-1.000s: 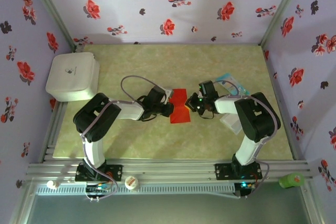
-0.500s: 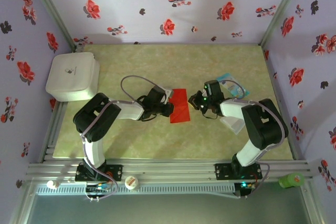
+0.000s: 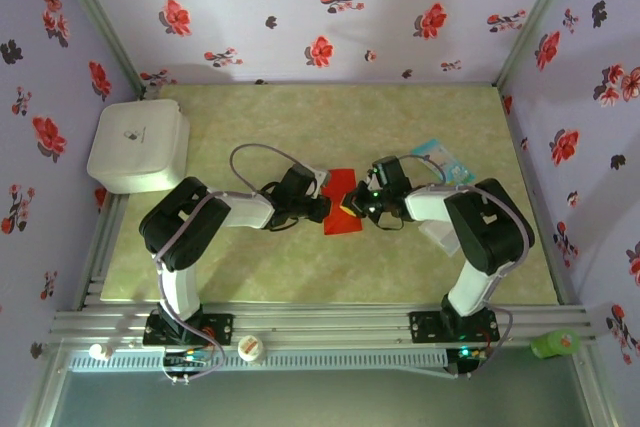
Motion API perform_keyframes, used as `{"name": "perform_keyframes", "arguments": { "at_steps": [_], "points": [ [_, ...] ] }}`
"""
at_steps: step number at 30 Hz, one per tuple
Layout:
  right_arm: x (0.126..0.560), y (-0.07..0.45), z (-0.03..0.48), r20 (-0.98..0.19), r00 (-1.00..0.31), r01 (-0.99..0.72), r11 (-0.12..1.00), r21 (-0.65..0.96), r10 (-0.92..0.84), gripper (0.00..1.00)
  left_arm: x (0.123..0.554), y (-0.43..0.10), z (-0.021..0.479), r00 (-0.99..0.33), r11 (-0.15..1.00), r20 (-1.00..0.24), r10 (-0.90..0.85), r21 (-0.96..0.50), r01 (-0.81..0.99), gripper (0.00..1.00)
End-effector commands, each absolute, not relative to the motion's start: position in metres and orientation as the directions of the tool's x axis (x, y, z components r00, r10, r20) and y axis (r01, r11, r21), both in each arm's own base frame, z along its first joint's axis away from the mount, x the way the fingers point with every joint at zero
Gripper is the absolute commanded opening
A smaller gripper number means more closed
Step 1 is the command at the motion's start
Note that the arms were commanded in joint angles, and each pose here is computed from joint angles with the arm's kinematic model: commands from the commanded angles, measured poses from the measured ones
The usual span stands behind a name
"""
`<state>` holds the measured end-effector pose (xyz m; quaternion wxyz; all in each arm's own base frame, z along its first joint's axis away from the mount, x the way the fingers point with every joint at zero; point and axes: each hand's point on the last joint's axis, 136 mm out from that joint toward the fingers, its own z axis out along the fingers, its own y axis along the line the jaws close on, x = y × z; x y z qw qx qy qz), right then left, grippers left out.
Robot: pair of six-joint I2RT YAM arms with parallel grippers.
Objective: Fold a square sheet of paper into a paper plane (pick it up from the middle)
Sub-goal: Fold the triangle a second time at the center of the table.
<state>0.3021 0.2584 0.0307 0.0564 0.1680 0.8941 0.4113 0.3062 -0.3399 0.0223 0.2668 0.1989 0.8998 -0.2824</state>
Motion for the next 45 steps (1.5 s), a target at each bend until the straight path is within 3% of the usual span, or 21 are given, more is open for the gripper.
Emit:
{"name": "perform_keyframes", "arguments": {
  "at_steps": [1,5,10,16,22,27,34,45],
  "points": [
    [0.302,0.262,0.025,0.044,-0.947,0.244,0.626,0.741,0.317,0.02,0.302,-0.327,0.008,-0.799,0.788,-0.548,0.248,-0.366,0.496,0.0],
    [0.287,0.241,-0.004,0.054,-0.944,0.284,0.714,0.641,0.326,0.0,0.302,-0.326,0.009,-0.799,0.788,-0.549,0.243,-0.369,0.493,0.0],
    [0.28,0.232,-0.016,0.074,-0.936,0.314,0.723,0.615,0.343,0.0,0.306,-0.331,0.018,-0.794,0.783,-0.56,0.234,-0.376,0.496,0.01],
    [0.281,0.23,-0.013,0.069,-0.932,0.322,0.726,0.607,0.355,0.0,0.316,-0.331,0.047,-0.785,0.8,-0.591,0.186,-0.373,0.47,0.23],
    [0.282,0.228,-0.013,0.071,-0.925,0.338,0.722,0.603,0.373,0.0,0.321,-0.319,0.083,-0.79,0.838,-0.602,0.118,-0.366,0.404,0.31],
    [0.284,0.229,-0.012,0.072,-0.919,0.347,0.71,0.613,0.387,0.0,0.298,-0.337,0.104,-0.811,0.744,-0.567,0.145,-0.478,0.467,0.24],
    [0.285,0.23,-0.011,0.071,-0.916,0.35,0.704,0.618,0.394,0.0,0.258,-0.36,0.094,-0.895,0.618,-0.393,0.212,-0.655,0.434,0.08],
    [0.286,0.23,-0.01,0.073,-0.912,0.358,0.698,0.62,0.403,0.0,0.248,-0.376,0.068,-0.932,0.588,-0.271,0.242,-0.723,0.363,0.05]
  ]
}}
